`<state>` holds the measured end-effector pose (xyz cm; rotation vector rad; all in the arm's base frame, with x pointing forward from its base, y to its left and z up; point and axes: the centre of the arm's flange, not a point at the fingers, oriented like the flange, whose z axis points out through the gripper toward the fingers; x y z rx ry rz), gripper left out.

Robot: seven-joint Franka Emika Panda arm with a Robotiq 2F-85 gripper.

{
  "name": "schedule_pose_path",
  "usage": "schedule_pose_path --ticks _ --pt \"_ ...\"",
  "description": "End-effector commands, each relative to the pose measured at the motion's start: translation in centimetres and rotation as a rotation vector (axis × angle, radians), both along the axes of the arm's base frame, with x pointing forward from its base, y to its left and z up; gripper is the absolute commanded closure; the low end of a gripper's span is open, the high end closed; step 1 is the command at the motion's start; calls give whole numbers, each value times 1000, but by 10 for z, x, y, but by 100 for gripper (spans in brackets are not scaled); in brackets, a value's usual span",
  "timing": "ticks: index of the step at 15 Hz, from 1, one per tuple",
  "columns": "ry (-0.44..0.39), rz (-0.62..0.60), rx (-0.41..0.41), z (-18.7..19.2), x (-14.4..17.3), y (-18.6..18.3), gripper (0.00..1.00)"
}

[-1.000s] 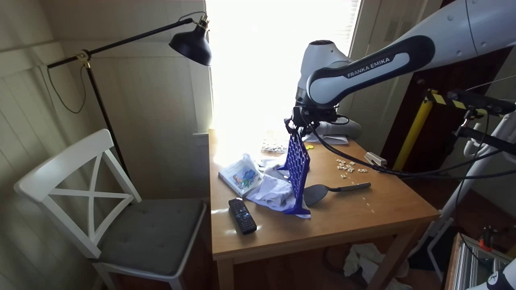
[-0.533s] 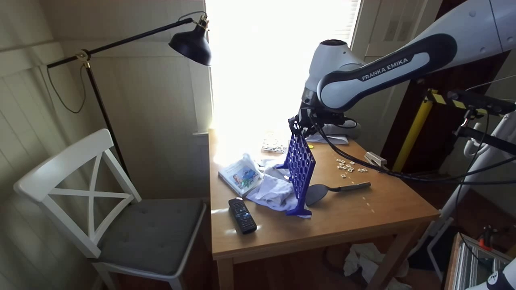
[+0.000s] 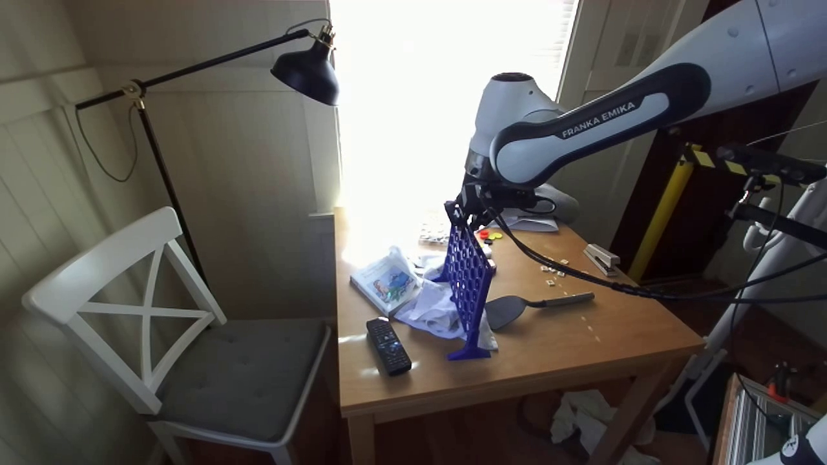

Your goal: Shift the blue object to the left

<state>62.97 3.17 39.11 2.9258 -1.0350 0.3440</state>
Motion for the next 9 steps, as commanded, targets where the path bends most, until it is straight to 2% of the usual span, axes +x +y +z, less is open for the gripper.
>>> schedule_pose_path --ticks 1,5,9 --pt "43 32 33 -12 43 49 95" --pt "82 48 43 -20 56 88 95" --pt "91 -52 23 -14 59 103 95"
